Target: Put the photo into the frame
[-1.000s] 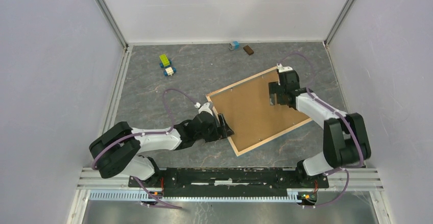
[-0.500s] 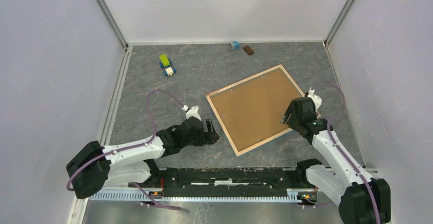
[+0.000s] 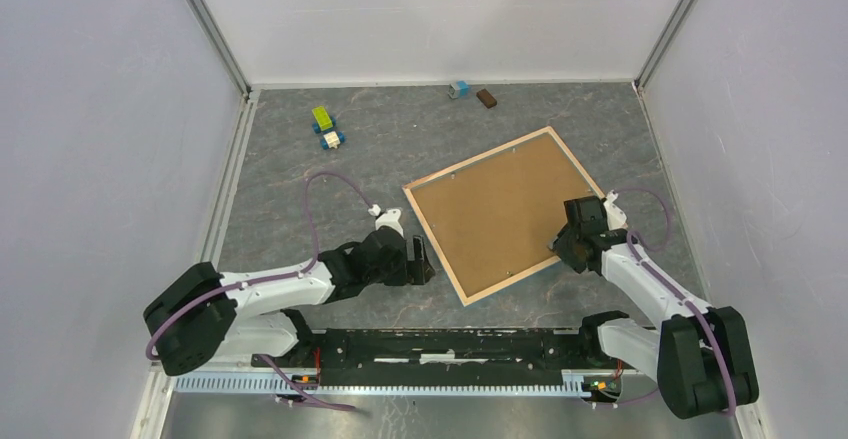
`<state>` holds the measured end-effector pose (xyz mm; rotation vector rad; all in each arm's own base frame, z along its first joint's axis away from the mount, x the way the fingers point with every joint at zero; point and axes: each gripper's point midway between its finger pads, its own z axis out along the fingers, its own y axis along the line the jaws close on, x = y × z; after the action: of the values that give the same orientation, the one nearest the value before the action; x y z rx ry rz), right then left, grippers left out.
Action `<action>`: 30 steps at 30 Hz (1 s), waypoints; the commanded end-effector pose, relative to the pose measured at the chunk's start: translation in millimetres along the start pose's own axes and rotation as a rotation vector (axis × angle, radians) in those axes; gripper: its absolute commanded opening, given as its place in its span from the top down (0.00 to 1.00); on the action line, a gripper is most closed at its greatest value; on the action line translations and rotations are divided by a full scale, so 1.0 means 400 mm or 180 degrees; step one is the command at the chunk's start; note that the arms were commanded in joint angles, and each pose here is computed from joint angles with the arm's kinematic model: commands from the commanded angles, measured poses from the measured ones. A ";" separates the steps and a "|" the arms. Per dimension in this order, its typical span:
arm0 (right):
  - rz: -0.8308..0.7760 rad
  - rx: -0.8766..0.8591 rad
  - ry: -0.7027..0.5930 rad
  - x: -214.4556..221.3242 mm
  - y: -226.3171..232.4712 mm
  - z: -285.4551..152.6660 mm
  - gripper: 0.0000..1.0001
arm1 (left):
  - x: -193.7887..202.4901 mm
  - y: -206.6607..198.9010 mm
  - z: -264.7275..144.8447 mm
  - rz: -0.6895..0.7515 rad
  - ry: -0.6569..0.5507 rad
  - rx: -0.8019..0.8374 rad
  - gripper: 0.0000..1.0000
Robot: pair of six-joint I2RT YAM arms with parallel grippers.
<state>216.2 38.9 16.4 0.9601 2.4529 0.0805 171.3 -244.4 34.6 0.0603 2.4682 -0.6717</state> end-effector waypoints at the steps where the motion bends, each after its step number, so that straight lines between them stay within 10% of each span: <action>1: 0.0203 0.0264 0.0261 0.065 -0.054 0.024 0.55 | -0.004 -0.023 0.004 0.0269 0.0076 0.0108 0.09; 10: 0.0040 0.0134 0.0035 0.013 -0.022 0.020 1.00 | -0.008 -0.069 -0.054 0.0401 0.0079 0.0501 0.08; 18: -0.0814 -0.0146 -0.0801 -0.174 0.057 -0.060 1.00 | -0.087 -0.163 -0.168 0.0374 -0.0089 0.0863 0.07; 30: -0.0590 -0.0562 -0.1280 -0.248 0.110 -0.159 1.00 | -0.137 -0.379 -0.228 0.0787 0.0306 0.1512 0.03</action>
<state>246.4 13.9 75.0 0.5620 2.2825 -0.0261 159.0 -308.1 182.8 0.3771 2.3032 -1.0734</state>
